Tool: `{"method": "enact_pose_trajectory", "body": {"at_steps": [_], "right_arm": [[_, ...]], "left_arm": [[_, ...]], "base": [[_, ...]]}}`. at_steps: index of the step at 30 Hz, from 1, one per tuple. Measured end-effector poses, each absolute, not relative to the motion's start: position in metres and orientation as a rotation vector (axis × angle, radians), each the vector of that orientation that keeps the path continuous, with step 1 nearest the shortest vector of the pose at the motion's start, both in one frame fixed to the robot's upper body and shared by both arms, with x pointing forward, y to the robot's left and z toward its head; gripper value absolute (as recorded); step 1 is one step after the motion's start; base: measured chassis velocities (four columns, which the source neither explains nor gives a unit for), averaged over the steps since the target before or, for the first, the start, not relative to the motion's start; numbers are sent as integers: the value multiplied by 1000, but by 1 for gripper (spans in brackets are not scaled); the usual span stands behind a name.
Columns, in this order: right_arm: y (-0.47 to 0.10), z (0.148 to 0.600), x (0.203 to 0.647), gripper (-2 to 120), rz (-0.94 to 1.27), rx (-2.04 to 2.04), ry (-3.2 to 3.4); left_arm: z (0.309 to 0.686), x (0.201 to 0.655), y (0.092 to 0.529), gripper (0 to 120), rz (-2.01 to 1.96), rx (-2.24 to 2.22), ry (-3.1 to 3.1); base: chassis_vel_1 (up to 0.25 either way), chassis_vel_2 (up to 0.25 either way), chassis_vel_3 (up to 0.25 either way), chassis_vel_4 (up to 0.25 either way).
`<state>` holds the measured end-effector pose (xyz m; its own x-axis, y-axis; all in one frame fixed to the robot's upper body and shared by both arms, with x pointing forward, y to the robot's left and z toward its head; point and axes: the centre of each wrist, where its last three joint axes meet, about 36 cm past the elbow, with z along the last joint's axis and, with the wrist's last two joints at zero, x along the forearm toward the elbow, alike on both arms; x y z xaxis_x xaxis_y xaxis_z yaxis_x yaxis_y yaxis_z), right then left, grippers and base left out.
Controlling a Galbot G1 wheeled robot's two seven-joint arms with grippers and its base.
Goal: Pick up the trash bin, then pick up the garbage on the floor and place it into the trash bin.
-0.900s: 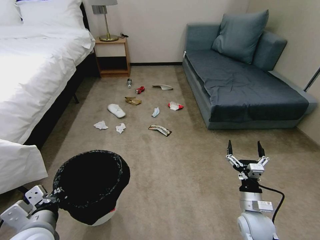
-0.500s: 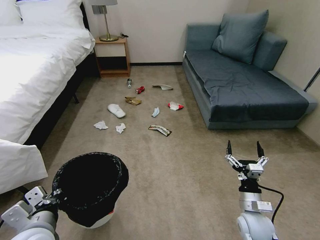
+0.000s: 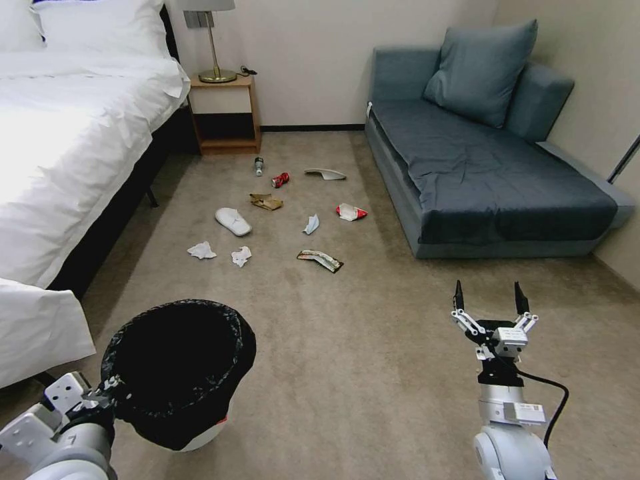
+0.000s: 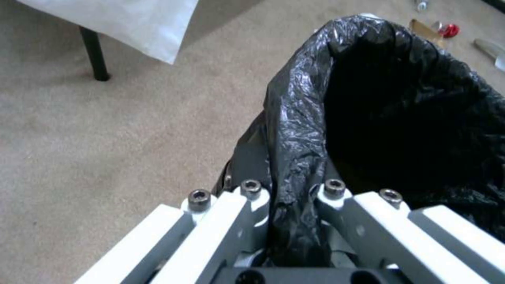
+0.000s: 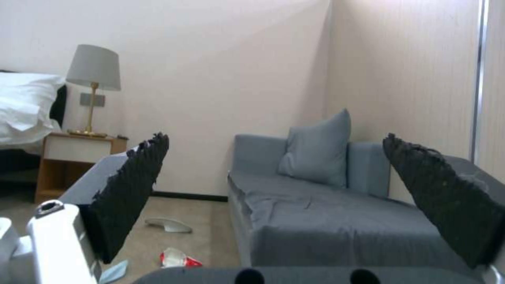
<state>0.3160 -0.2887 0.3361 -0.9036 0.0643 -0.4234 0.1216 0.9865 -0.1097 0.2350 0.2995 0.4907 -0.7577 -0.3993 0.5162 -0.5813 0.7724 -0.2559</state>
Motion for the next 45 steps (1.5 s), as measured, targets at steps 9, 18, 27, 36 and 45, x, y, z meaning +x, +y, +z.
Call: {"method": "enact_pose_trajectory", "body": {"at_steps": [9,18,27,36,45], "right_arm": [[-288,336,317,100,-184,132,2698],[-288,335,318,100,-182,131,2698],[-287,335,319,100,-181,128,2696],[-286,334,319,100,-177,126,2697],[-285,334,319,100,-177,125,2697]], "left_arm": [[490,235,300,5,570,743,-2530],[490,235,299,5,567,744,-2528],[489,236,300,5,571,748,-2536],[482,238,301,5,582,770,-2544],[484,237,301,5,580,768,-2554]], "base": [[0,0,0,0],[0,0,0,0],[-46,43,49,-42],[-104,102,109,-106],[-72,58,54,-67]]}}
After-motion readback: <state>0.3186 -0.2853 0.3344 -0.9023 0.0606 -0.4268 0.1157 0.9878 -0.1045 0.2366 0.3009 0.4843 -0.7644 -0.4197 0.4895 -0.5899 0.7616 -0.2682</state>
